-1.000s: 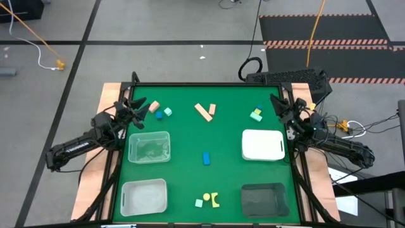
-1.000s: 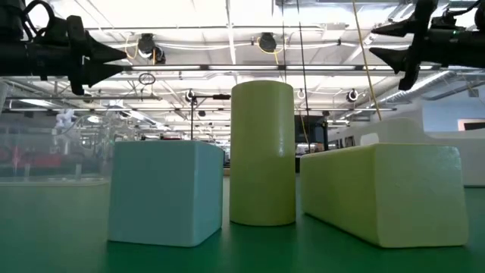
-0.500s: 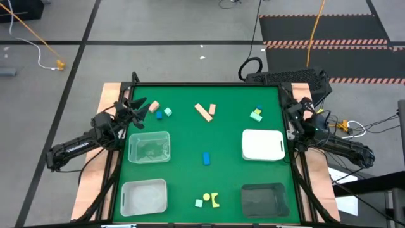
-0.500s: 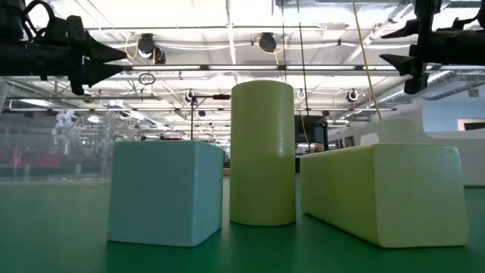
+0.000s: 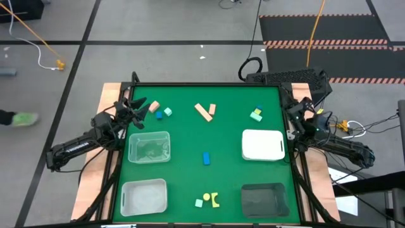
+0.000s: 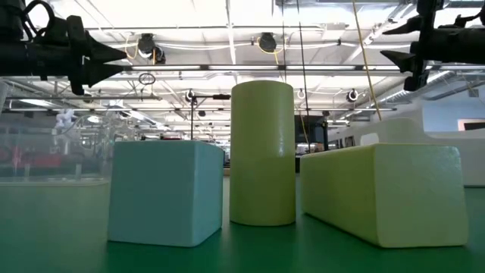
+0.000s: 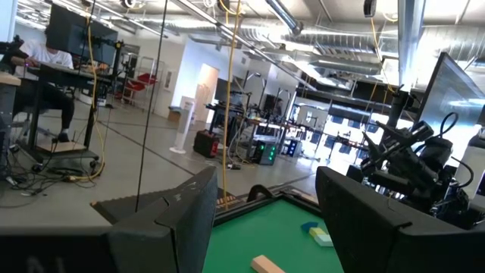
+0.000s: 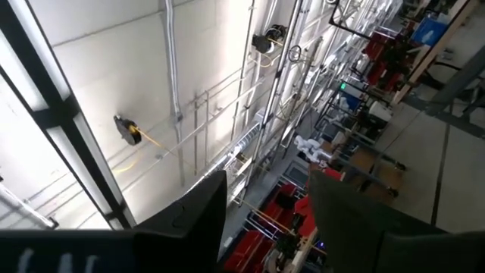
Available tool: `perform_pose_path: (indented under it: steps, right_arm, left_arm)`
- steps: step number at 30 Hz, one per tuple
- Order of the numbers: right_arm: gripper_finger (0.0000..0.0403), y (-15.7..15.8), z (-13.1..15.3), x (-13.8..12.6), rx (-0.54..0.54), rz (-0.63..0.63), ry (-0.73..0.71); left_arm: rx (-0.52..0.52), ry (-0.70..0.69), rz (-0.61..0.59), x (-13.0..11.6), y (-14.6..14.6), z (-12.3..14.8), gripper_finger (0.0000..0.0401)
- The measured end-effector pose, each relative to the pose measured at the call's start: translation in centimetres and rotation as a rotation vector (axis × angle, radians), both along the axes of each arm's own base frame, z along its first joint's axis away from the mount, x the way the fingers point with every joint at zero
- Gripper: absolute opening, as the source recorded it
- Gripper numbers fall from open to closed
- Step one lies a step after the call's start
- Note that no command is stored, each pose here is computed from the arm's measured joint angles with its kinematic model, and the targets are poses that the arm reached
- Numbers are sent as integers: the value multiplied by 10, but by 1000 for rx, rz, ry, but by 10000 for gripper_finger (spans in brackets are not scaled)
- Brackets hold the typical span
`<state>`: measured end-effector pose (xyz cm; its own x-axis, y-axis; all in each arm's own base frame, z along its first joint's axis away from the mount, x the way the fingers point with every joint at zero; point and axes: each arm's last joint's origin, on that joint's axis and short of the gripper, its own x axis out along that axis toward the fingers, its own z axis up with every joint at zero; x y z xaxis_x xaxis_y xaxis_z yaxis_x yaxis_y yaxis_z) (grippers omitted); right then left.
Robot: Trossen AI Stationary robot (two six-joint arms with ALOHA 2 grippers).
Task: Sort & place blocks by color
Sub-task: Put the top right blue block into the white bin
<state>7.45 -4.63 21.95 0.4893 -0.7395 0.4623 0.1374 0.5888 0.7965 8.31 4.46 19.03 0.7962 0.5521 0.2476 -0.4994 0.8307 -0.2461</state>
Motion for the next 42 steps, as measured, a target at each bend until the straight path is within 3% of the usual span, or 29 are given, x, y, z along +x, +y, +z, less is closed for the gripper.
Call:
perform_pose_path:
  steps: [14, 27, 37, 42]
  right_arm:
    - [180, -5, 30, 16, -102, -10, 212]
    - [180, -24, 67, 63, -50, -35, 648]
    - [180, -44, 90, 76, 152, -159, 982]
    - [180, -56, 84, 74, 365, -175, 1083]
  left_arm:
    - [0, 0, 0, 0, 0, 0, 225]
    - [0, 0, 0, 0, 0, 0, 225]
    - [0, 0, 0, 0, 0, 0, 225]
    - [0, 0, 0, 0, 0, 0, 225]
